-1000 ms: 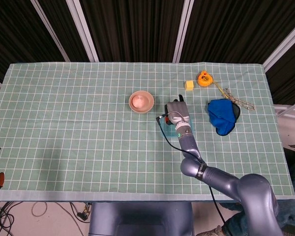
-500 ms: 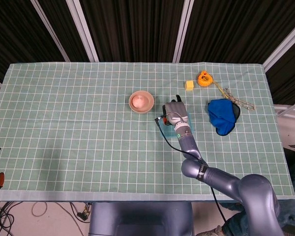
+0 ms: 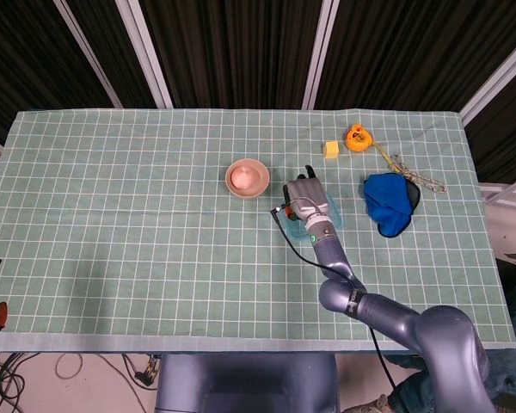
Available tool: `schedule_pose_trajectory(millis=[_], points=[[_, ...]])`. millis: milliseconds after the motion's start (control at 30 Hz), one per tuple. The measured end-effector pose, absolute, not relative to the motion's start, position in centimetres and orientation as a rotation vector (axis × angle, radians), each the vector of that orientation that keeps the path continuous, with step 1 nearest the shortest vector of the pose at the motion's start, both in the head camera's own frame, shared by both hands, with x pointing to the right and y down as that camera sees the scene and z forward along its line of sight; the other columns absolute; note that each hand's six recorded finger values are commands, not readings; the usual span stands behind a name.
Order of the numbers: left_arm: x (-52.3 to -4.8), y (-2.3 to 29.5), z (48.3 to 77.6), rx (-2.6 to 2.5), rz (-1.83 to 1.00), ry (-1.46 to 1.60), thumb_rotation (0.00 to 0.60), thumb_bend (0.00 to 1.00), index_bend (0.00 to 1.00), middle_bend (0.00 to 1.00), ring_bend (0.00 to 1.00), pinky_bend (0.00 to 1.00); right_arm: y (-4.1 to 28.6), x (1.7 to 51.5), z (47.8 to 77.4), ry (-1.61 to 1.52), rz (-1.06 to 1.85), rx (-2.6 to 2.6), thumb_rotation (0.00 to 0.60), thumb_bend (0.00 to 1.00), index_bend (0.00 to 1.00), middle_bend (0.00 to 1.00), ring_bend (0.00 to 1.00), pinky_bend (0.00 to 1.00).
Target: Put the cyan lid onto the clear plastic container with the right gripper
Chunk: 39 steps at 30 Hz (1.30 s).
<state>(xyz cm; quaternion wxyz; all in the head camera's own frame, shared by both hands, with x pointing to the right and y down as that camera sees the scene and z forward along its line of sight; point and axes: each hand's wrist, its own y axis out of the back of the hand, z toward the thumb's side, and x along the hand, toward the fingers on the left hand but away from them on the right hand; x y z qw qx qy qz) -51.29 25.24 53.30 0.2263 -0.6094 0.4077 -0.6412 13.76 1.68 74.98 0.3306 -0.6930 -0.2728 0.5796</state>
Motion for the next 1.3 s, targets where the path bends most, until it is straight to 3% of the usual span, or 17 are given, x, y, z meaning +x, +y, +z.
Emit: schedule_pose_trajectory(millis=[1300], points=[[-51.3, 25.3, 53.3, -1.679, -1.77, 1.122, 0.6, 0.52, 0.11, 0.0, 0.0, 0.0, 1.8, 15.2, 76.8, -0.626, 1.572, -1.818, 0.6, 0.66, 0.77, 0.62, 0.27, 0.0]])
